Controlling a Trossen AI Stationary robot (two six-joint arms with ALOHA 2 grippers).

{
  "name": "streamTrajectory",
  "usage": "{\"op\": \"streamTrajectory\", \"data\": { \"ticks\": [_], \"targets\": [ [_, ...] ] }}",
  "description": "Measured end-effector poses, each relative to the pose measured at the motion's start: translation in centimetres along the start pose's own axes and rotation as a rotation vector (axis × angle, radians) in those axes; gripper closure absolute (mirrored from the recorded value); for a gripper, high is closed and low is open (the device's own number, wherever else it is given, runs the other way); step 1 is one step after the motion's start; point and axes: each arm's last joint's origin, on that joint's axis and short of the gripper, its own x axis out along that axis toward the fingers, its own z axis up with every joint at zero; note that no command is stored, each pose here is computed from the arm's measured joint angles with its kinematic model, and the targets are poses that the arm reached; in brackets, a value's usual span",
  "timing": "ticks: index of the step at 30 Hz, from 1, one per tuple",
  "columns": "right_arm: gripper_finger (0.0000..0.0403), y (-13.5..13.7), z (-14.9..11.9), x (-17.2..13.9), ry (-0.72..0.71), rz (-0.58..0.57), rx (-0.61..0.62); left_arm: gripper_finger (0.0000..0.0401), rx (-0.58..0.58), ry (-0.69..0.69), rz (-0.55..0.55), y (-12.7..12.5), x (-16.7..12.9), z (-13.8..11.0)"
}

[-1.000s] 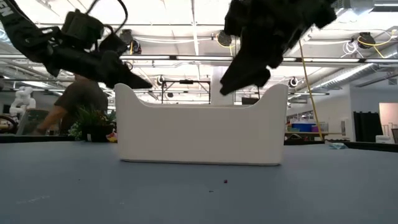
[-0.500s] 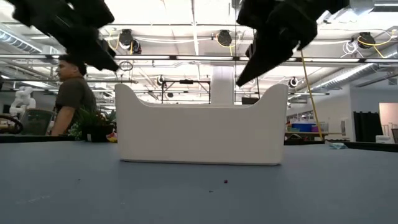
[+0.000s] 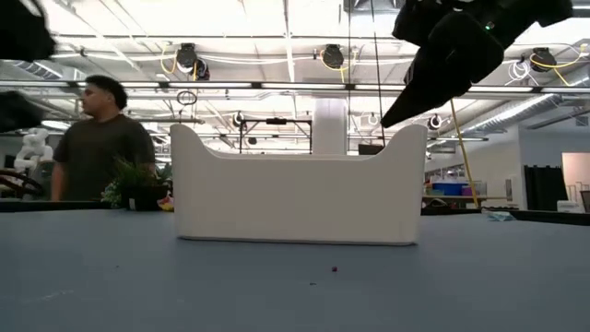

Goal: Sort candy
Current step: Put the yellow candy into the black bin

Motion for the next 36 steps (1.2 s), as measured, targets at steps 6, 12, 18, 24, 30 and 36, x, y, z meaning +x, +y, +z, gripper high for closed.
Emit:
{"op": "streamTrajectory", "data": {
  "ticks": [6, 12, 18, 24, 30, 36],
  "targets": [
    [0.0403, 0.5, -0.7, -0.3, -0.015, 0.022, -0.002, 0.0349, -0.067, 0.102, -0.102, -2.9, 3.0, -0.9],
    [0.0403, 0.6, -0.5, -0.4, -0.028, 0.027, -0.006, 0.0268, -0.111, 0.110, -0.148, -4.3, 4.5, -1.2],
    [0.0403, 0.6, -0.5, -0.4, -0.029, 0.027, -0.006, 0.0198, -0.059, 0.025, -0.095, -4.8, 5.9, -1.3],
    [0.0402, 0.6, -0.5, -0.3, -0.030, 0.027, -0.007, 0.0185, -0.015, -0.037, -0.110, -5.4, 7.6, -0.8],
    [0.0402, 0.6, -0.5, -0.4, -0.039, 0.011, -0.007, 0.0194, 0.003, -0.091, -0.123, -5.4, 8.6, -1.0],
    [0.0402, 0.6, -0.5, -0.4, -0.039, 0.011, -0.006, 0.0251, 0.028, -0.116, -0.122, -5.4, 8.8, -1.1]
  ]
}}
